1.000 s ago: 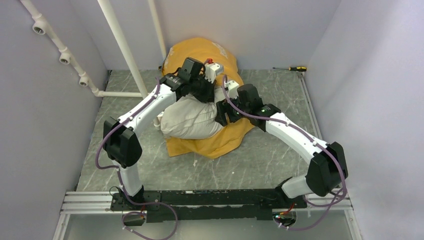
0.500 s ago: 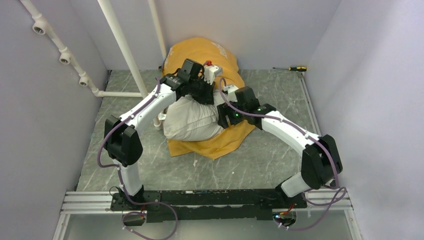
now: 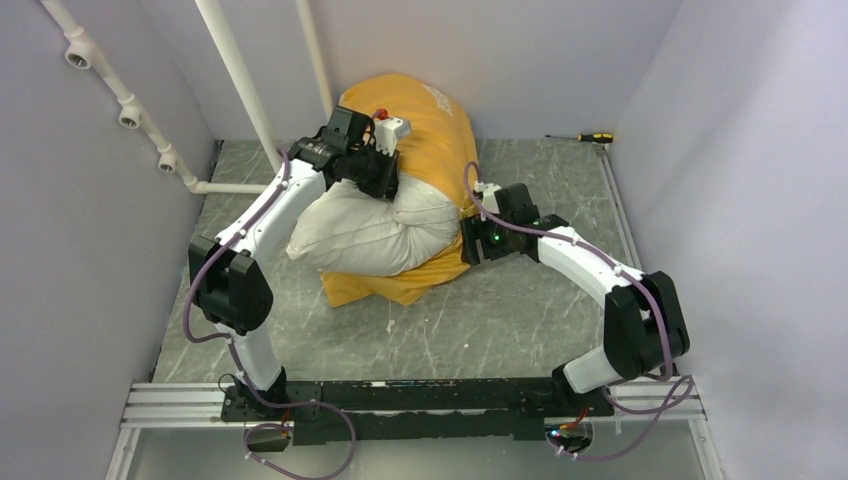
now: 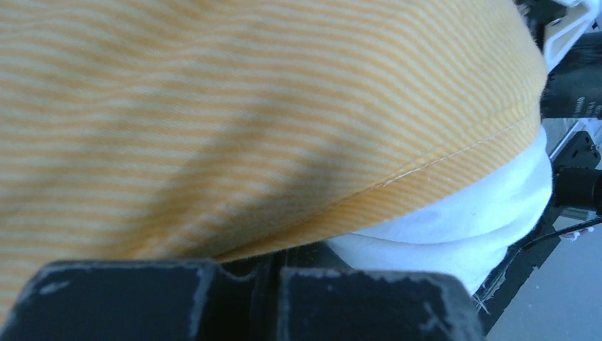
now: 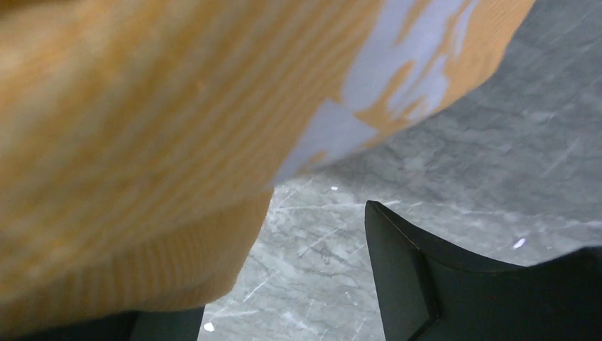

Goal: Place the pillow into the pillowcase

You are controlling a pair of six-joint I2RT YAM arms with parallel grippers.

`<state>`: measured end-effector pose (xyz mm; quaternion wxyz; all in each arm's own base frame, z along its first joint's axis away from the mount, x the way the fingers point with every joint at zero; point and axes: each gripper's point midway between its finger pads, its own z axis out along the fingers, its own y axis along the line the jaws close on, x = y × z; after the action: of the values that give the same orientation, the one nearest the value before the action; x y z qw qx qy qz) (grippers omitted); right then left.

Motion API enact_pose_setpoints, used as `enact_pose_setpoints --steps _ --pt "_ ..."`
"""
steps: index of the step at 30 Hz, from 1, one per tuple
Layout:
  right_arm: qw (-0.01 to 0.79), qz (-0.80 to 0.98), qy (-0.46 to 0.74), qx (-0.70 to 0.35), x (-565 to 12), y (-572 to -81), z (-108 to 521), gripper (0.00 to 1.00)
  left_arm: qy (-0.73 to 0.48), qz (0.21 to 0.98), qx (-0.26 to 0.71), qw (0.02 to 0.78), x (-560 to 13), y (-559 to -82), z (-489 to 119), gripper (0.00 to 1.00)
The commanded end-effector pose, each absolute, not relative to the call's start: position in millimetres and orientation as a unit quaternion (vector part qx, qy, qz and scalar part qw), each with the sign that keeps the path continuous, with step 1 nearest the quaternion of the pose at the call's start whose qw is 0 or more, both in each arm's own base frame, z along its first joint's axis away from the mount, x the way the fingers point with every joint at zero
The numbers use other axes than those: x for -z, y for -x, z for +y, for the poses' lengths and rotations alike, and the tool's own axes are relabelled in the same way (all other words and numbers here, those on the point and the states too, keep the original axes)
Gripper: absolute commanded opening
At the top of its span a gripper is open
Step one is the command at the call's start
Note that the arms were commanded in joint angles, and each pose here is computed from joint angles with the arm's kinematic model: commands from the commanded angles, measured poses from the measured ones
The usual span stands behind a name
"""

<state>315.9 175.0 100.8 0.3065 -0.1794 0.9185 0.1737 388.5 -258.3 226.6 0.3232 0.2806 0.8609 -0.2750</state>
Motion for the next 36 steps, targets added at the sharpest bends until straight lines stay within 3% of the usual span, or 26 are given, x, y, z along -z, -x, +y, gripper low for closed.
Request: enact_pose_setpoints --steps 1,8,16,24,25,28,36 --pt "0.289 0.917 0.183 -0.204 -104 -302 184 0.75 -0.235 0.848 0.202 0.430 -252 -448 -218 0.00" --pt "0.352 0.865 0.151 -0.325 -175 -275 206 0.76 -0.223 0.845 0.231 0.427 -252 -443 -226 0.00" --pt "0.386 0.850 0.039 -0.355 -225 -263 190 0.75 -0.219 0.846 0.246 0.419 -247 -444 -231 0.00" --pt "0.352 0.864 0.028 -0.358 -198 -301 207 0.56 -0.217 0.843 0.258 0.419 -247 -440 -234 0.00" --pt "0.347 0.866 0.027 -0.358 -194 -304 208 0.50 -0.216 0.843 0.259 0.418 -246 -440 -234 0.00" --pt "0.338 0.875 0.025 -0.347 -188 -303 206 0.03 -0.212 0.845 0.266 0.414 -242 -440 -237 0.00" --pt "0.324 0.895 0.027 -0.305 -195 -257 172 0.00 -0.201 0.840 0.258 0.433 -243 -454 -240 0.00"
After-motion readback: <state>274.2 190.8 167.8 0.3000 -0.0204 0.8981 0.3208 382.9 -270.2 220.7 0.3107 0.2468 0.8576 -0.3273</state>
